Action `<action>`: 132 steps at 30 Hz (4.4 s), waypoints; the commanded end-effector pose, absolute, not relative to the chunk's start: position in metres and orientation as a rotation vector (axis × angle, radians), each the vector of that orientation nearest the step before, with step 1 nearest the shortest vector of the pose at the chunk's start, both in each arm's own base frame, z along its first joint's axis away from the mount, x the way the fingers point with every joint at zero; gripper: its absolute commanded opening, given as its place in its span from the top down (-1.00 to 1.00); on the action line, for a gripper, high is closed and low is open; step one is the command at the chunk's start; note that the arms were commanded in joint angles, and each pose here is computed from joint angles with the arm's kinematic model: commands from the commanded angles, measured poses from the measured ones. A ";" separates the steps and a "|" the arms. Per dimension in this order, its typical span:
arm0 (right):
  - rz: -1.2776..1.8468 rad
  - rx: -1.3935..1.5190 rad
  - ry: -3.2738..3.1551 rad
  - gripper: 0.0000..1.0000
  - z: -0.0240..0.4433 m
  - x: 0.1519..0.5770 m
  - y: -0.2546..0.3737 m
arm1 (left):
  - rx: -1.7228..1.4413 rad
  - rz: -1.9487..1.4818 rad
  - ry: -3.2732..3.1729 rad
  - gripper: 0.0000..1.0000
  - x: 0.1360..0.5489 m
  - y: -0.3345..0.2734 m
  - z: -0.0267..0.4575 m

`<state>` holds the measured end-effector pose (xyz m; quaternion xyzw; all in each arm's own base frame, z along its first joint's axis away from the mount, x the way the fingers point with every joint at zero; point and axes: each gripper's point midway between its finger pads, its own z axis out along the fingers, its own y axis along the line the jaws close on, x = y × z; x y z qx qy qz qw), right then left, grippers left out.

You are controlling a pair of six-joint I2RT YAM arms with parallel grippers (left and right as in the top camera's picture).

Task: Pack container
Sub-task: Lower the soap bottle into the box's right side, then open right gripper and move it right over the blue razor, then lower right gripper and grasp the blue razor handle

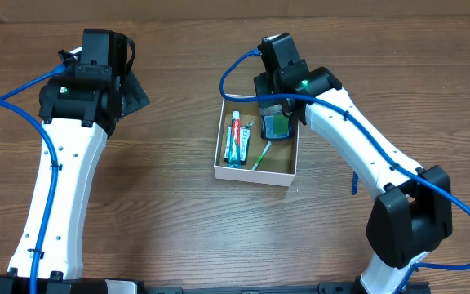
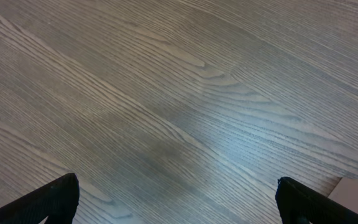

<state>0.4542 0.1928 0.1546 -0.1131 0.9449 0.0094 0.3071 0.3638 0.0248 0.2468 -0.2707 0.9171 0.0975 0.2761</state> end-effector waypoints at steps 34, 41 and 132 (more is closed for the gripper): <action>0.073 -0.326 2.514 -0.06 0.186 0.426 0.191 | -0.702 0.262 2.457 -1.00 0.365 0.025 0.252; 0.076 -0.354 2.522 -0.14 0.190 0.416 0.196 | -0.702 0.262 2.457 -1.00 0.365 0.025 0.252; -0.009 0.475 2.713 -0.97 0.005 0.278 -0.015 | -0.702 0.262 2.457 -1.00 0.365 0.025 0.252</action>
